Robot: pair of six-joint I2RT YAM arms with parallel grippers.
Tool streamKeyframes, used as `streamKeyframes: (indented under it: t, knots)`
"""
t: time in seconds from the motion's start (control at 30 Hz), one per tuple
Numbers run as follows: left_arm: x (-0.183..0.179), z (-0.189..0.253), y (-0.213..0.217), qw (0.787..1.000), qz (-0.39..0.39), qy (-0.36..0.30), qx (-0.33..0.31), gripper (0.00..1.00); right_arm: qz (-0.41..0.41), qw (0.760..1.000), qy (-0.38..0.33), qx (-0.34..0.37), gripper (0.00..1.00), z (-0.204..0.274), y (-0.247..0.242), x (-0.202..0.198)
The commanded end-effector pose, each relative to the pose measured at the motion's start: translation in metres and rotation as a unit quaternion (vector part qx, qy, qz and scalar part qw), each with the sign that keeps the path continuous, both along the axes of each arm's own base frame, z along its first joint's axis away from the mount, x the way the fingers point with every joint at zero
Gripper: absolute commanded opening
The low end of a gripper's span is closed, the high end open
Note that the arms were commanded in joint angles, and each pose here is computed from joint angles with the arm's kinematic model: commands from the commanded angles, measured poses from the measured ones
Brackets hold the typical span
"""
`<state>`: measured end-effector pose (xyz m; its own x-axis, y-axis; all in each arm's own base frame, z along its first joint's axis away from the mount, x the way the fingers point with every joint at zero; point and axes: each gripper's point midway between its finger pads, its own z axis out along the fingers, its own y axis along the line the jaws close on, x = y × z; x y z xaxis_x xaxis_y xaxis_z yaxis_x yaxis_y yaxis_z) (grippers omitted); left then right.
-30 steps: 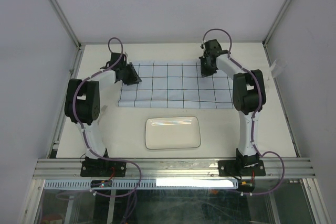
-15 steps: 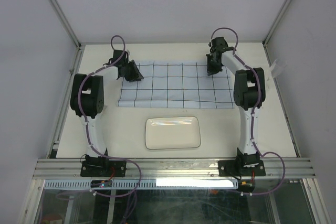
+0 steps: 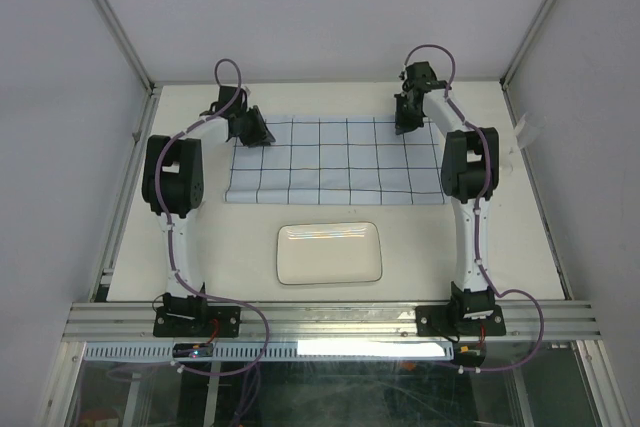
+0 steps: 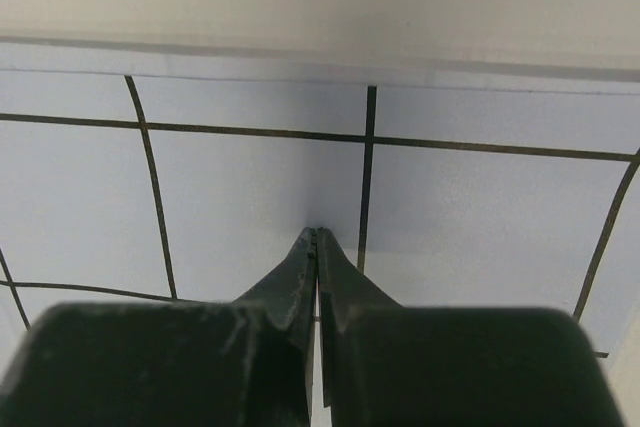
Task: Set the dinner table for one person
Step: Flatten out the napkin at the center of the board.
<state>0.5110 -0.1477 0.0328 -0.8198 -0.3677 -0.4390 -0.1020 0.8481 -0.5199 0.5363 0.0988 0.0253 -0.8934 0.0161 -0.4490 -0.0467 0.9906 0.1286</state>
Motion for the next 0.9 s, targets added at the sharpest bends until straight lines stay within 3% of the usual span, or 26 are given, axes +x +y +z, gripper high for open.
streamKeyframes:
  t: [0.0,0.63,0.77,0.87]
  knots:
    - [0.014,0.001,-0.006,1.000,-0.011,-0.014,0.010,0.26,-0.010,1.000,0.001,-0.003,0.00,-0.015,-0.012,0.012]
    - [0.040,-0.017,0.000,1.000,-0.008,-0.015,0.014,0.26,-0.019,0.999,-0.026,0.020,0.00,-0.015,-0.025,0.045]
    - [0.051,-0.003,0.001,0.999,-0.009,-0.034,0.010,0.25,-0.017,0.999,-0.042,0.028,0.00,-0.008,-0.024,0.051]
    - [0.054,0.042,-0.004,0.997,-0.014,-0.078,-0.003,0.25,-0.008,0.996,-0.073,0.042,0.00,0.014,-0.019,0.053]
